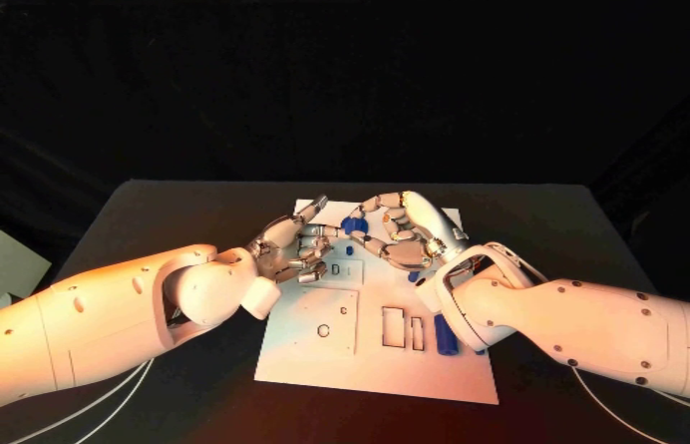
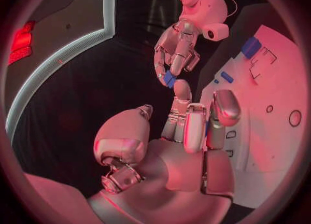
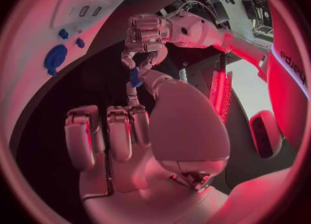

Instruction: Assemble the parts on the task board

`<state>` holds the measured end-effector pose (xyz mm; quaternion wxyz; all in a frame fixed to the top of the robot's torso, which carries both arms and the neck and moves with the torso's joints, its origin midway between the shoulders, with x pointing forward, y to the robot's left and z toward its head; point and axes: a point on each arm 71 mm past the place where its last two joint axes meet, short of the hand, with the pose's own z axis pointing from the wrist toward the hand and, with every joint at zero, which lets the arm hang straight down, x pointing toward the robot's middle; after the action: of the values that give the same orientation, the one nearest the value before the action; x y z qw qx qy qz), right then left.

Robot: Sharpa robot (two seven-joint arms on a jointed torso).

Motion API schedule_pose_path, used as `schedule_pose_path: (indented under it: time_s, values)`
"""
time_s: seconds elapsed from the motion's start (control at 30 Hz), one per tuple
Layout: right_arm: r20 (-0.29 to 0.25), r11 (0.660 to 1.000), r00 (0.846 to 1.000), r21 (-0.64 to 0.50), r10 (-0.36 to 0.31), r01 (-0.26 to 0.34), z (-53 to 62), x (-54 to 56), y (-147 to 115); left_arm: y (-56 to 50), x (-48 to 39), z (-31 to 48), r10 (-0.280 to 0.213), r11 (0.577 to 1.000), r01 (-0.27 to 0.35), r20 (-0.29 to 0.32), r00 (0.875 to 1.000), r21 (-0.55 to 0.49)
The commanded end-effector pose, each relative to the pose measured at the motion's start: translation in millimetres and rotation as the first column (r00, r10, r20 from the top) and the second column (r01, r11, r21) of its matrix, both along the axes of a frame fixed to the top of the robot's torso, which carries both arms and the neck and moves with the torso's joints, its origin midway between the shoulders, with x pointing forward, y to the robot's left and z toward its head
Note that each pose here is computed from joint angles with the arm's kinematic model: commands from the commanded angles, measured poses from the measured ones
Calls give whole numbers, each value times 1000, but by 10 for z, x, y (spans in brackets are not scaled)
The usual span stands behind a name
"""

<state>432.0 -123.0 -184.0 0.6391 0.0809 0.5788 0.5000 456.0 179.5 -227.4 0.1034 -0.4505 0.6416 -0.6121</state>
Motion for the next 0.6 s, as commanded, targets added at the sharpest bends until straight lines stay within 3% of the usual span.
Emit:
schedule_pose_path:
  time_s: [0.03, 0.3, 0.4, 0.6]
  values:
    - [2, 1000, 1000, -11, 9, -9, -9, -11, 9, 5, 9, 22, 4, 1000, -4, 17, 1000, -7]
    - [17, 1000, 1000, 3, -1, 1, 14, -32, 9, 161, 86, -14, 91, 993, -95, 48, 995, 72]
    - [15, 1000, 1000, 4, -5, 5, 14, -34, 1, 287, 137, -35, 153, 980, -160, 69, 986, 122]
    - [-24, 999, 999, -40, -22, 21, -23, -20, 1, 479, 199, -37, 223, 955, -241, 116, 968, 173]
